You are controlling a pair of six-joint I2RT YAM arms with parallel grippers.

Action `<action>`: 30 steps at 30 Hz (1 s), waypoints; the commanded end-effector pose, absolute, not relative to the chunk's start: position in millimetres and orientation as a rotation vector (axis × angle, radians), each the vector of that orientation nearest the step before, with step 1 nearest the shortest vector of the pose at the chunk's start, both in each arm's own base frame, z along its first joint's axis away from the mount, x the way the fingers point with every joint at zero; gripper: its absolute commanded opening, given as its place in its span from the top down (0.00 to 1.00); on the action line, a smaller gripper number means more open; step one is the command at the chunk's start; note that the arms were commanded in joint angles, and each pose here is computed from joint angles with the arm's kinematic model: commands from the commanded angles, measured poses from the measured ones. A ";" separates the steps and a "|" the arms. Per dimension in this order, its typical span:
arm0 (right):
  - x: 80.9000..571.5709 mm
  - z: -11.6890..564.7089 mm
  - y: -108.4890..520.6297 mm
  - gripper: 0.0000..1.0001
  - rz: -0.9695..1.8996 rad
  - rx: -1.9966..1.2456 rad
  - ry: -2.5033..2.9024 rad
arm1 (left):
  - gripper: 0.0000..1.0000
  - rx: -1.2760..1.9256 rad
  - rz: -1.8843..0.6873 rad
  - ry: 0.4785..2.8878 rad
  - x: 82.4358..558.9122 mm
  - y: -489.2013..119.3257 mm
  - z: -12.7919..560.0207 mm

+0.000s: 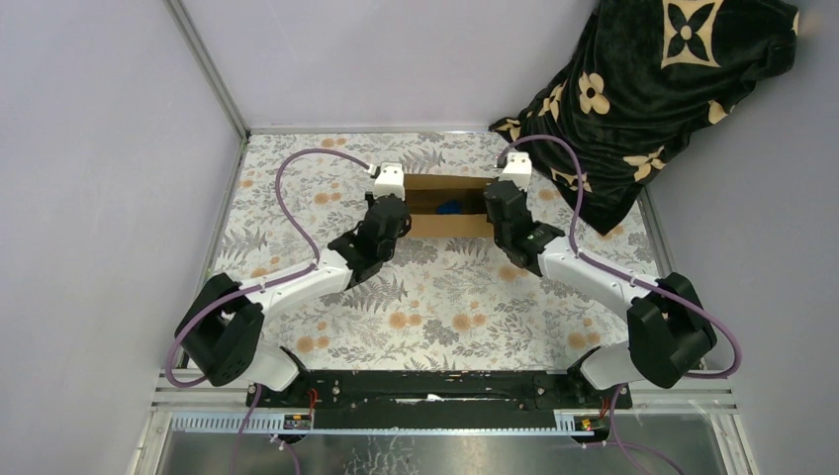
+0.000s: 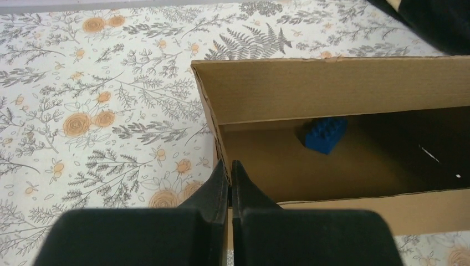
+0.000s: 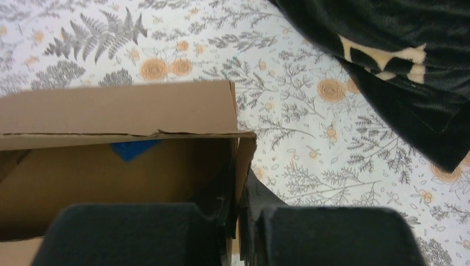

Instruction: Fold the paper box

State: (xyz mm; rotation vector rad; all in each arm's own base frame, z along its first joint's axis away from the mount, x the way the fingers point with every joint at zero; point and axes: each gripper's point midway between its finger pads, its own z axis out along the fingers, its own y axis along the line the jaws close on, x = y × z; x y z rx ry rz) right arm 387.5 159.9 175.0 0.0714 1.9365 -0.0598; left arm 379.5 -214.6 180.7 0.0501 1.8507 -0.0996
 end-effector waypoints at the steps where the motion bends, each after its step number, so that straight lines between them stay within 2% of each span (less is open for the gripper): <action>1: 363.4 189.1 205.3 1.00 0.115 -0.045 1.908 | 1.00 0.112 -0.273 1.809 359.3 -252.8 193.8; 10: 334.6 171.4 198.9 1.00 0.101 -0.095 1.930 | 1.00 0.125 -0.276 1.836 336.8 -253.5 174.9; 15: 324.9 150.8 195.2 0.96 0.103 -0.107 1.967 | 1.00 0.134 -0.275 1.877 325.5 -258.8 149.7; 17: 320.8 141.0 192.9 0.92 0.101 -0.108 1.983 | 1.00 0.136 -0.273 1.891 321.8 -259.9 139.9; 19: 317.2 135.0 193.0 0.86 0.115 -0.112 1.995 | 1.00 0.140 -0.269 1.903 318.4 -260.6 131.7; 23: 308.3 128.8 195.4 0.67 0.159 -0.147 2.012 | 1.00 0.141 -0.260 1.921 315.1 -259.8 121.5; 26: 297.5 131.9 199.2 0.49 0.219 -0.202 2.013 | 1.00 0.143 -0.258 1.924 312.5 -259.6 119.0; 27: 293.2 135.7 200.7 0.41 0.247 -0.226 2.005 | 1.00 0.145 -0.254 1.924 311.6 -259.2 118.4; 28: 288.5 140.2 201.0 0.27 0.271 -0.247 2.000 | 1.00 0.146 -0.249 1.924 311.0 -258.0 117.8; 30: 280.1 152.5 202.1 0.18 0.314 -0.290 1.980 | 1.00 0.142 -0.241 1.923 310.3 -256.0 116.3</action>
